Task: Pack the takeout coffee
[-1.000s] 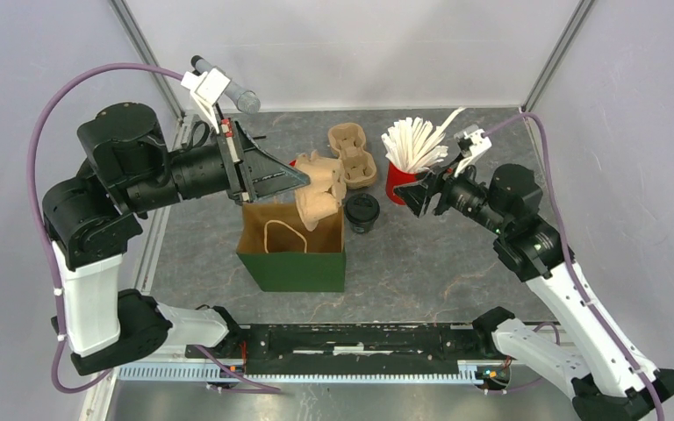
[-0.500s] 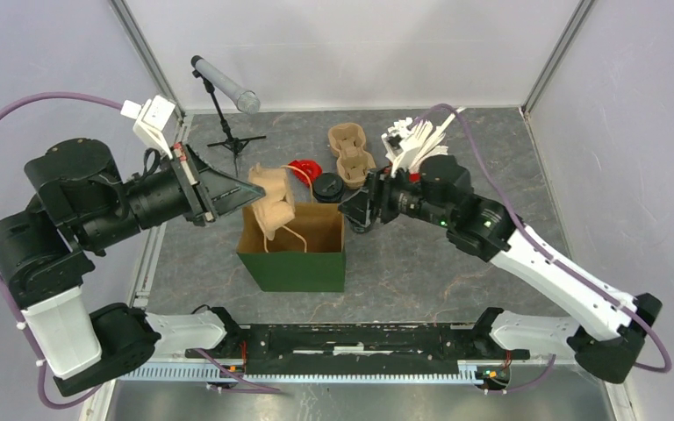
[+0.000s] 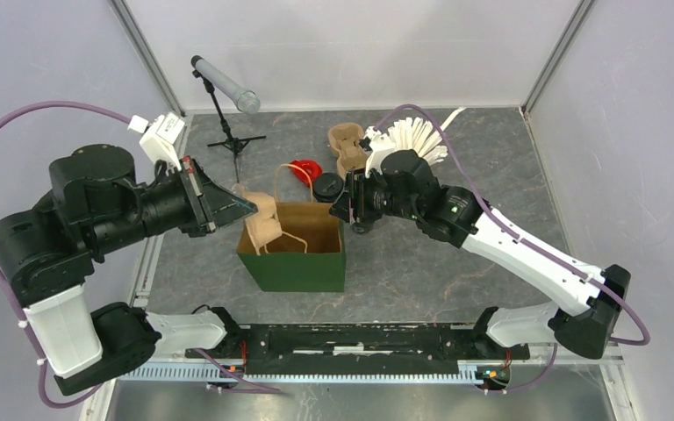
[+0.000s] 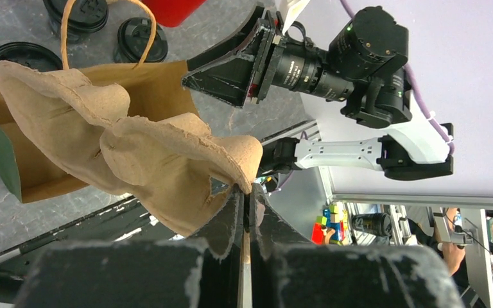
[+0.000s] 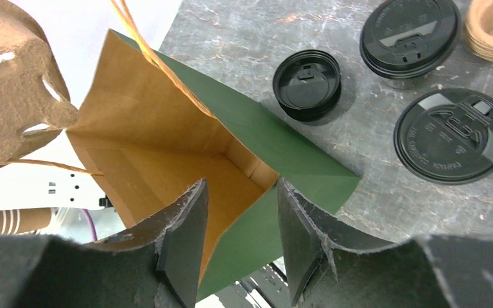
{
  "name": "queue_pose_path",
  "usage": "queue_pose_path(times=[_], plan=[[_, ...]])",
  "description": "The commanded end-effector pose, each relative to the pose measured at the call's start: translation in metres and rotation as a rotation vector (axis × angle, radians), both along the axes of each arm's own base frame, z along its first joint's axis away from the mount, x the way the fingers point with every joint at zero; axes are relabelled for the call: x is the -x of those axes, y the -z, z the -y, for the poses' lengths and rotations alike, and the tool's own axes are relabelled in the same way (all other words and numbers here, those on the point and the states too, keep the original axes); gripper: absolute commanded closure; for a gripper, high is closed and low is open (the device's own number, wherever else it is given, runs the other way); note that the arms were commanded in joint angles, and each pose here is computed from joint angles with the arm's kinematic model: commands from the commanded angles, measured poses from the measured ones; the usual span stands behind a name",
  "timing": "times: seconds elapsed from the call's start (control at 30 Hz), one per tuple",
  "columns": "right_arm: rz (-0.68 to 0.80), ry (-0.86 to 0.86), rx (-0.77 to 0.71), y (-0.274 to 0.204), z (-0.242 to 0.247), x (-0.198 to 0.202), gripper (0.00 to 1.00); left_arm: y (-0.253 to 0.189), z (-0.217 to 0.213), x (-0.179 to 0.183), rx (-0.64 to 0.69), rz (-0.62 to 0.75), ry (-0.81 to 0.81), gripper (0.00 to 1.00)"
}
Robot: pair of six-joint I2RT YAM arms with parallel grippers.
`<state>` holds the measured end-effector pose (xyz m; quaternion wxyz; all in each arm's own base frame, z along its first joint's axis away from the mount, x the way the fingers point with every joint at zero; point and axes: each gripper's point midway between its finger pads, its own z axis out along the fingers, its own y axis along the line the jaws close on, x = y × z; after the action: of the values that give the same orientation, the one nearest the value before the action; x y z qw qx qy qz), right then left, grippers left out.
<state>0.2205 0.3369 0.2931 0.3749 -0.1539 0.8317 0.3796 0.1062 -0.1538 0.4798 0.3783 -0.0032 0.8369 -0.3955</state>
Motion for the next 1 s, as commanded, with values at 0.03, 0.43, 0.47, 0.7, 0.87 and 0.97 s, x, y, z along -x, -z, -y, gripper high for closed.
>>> queue_pose_path(times=[0.03, 0.43, 0.47, 0.7, 0.87, 0.97], plan=[[0.024, 0.023, 0.027, -0.011, 0.005, -0.004, 0.51, 0.016, 0.015, -0.008, -0.066, -0.058, 0.035, 0.97], [0.035, 0.029, 0.043, -0.007, 0.01, -0.003, 0.52, 0.048, 0.025, -0.009, -0.137, -0.209, 0.033, 0.98], [0.035, 0.028, 0.045, -0.006, 0.011, -0.003, 0.52, 0.05, 0.025, -0.009, -0.143, -0.214, 0.032, 0.97], [0.202, -0.108, 0.002, -0.043, 0.006, 0.006, 0.38, 0.065, 0.028, -0.017, -0.203, -0.232, 0.029, 0.98], [0.237, -0.059, -0.025, -0.045, 0.019, 0.006, 0.35, 0.065, 0.032, -0.018, -0.205, -0.235, 0.046, 0.98], [0.196, -0.082, -0.067, -0.046, 0.011, 0.012, 0.37, 0.068, 0.031, -0.018, -0.215, -0.237, 0.043, 0.98]])
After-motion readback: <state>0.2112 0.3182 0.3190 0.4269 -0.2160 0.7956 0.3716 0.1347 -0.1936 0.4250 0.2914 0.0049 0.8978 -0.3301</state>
